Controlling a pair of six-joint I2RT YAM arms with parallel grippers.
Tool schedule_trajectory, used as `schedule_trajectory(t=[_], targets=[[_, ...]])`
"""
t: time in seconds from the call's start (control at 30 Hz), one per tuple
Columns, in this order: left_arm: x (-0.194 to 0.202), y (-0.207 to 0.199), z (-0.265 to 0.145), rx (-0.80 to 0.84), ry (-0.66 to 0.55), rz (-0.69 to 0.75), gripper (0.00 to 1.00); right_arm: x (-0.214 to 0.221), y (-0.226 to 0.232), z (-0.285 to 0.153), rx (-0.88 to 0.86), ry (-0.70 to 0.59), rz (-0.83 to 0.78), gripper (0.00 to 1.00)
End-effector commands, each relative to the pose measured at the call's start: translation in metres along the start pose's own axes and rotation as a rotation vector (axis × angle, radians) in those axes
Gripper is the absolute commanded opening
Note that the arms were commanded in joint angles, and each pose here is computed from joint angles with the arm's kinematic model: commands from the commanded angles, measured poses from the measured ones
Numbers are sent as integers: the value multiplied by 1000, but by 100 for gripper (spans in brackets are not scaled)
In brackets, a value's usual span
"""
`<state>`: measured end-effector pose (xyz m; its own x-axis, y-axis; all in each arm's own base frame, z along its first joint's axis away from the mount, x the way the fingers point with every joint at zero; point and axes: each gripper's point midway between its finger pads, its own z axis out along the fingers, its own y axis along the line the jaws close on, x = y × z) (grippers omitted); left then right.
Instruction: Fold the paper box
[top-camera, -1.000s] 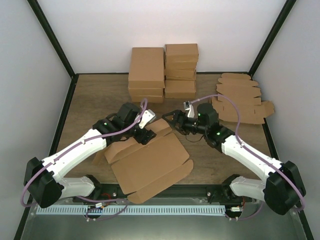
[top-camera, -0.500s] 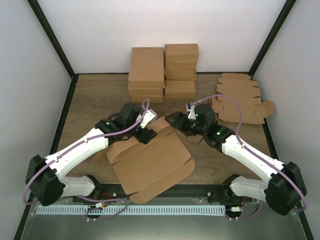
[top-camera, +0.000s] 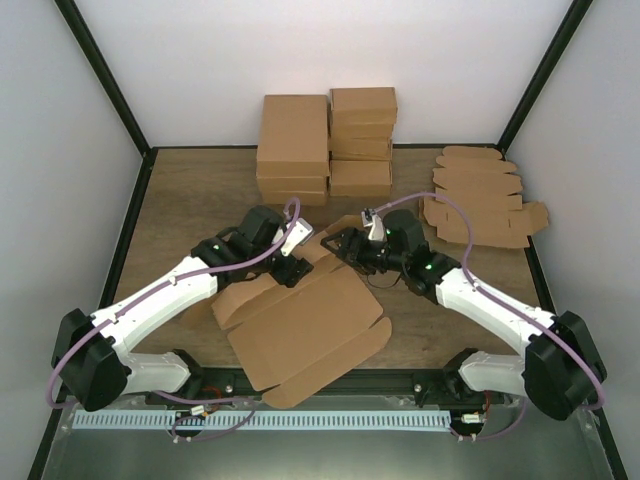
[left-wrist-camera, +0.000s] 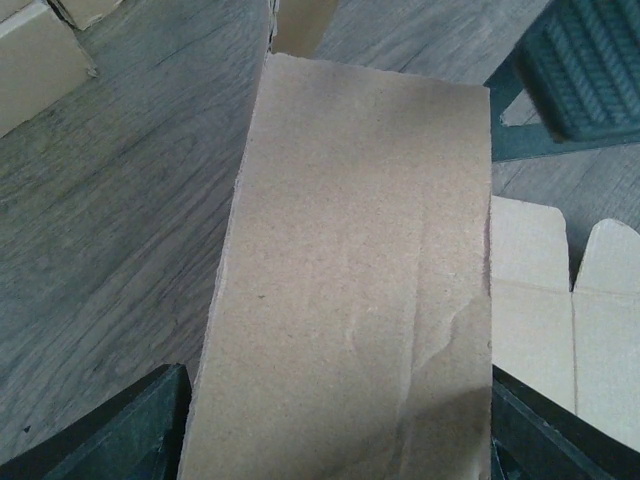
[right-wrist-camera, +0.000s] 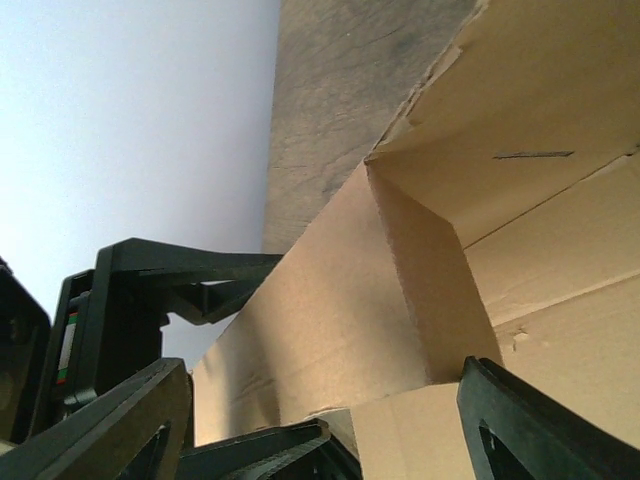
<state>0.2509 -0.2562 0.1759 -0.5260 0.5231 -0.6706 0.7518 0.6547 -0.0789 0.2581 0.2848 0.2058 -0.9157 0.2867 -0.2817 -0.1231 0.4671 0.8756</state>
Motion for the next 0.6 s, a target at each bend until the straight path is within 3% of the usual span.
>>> schedule_trajectory(t=[0.0, 0.57], targets=[[8, -3, 6, 16, 26, 2, 76, 5, 17, 3, -72, 24, 16, 77], [7, -4, 8, 21, 28, 12, 76, 0, 17, 11, -61, -18, 60, 59]])
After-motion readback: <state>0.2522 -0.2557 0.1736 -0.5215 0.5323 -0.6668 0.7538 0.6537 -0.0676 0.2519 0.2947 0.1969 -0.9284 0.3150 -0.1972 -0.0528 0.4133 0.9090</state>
